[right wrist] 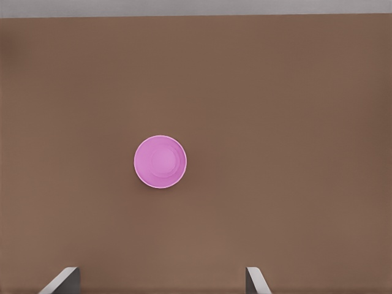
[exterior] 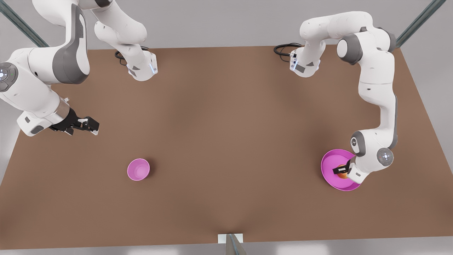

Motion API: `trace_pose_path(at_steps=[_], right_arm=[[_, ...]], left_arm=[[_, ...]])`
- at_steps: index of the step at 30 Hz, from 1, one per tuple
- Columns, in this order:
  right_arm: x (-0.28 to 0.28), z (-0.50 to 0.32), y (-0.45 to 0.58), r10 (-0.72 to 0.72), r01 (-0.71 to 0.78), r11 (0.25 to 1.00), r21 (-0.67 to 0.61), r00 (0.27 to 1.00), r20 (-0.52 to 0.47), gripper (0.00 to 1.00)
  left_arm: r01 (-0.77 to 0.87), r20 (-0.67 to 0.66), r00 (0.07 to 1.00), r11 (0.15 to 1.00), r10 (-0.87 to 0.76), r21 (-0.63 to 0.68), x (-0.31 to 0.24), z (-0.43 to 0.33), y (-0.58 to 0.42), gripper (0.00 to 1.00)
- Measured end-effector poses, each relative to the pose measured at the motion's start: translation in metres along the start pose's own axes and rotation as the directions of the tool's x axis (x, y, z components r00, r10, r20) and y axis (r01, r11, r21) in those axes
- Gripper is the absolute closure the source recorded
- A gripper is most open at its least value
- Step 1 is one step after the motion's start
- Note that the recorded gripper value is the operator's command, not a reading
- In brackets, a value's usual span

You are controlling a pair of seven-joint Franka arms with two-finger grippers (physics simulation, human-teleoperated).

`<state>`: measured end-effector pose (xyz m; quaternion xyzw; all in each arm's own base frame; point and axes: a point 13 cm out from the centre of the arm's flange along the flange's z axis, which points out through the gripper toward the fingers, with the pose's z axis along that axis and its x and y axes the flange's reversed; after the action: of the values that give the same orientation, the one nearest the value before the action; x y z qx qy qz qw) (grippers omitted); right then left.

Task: Use the left arm to pick up the apple from the plate, transfer it to the gripper of the right arm, and then use the right arm to place it into the bowl

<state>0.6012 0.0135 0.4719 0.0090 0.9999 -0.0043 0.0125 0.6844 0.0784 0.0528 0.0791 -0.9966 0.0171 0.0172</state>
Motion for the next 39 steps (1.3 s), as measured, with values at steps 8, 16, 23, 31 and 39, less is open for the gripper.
trace_pose_path(at_steps=[8, 16, 23, 31, 39], right_arm=[[0.000, 0.001, -0.001, 0.001, -0.001, 1.000, 0.000, 1.000, -0.002, 0.00], [-0.014, 0.010, 0.063, 0.053, -0.067, 0.932, -0.356, 0.997, -0.047, 0.00], [-0.034, 0.001, 0.156, 0.073, -0.184, 0.629, -0.755, 0.981, -0.179, 0.00], [-0.061, 0.035, 0.242, -0.019, -0.230, 0.311, -0.922, 0.969, -0.248, 0.00], [-0.081, 0.083, 0.287, -0.037, -0.171, 0.208, -0.963, 0.982, -0.183, 0.00]], left_arm=[[-0.265, 0.119, 0.961, 0.954, 0.249, 0.141, 0.010, -0.141, -0.182, 0.24], [-0.654, 0.339, 0.756, 0.670, 0.561, 0.351, 0.096, -0.207, -0.494, 0.25], [-0.781, 0.583, 0.620, 0.482, 0.525, 0.396, 0.116, -0.219, -0.586, 0.25], [-0.908, 0.835, 0.359, 0.365, 0.417, 0.208, 0.115, -0.226, -0.661, 0.25], [-0.933, 0.921, 0.135, 0.359, 0.365, -0.006, 0.083, -0.229, -0.680, 0.25]])
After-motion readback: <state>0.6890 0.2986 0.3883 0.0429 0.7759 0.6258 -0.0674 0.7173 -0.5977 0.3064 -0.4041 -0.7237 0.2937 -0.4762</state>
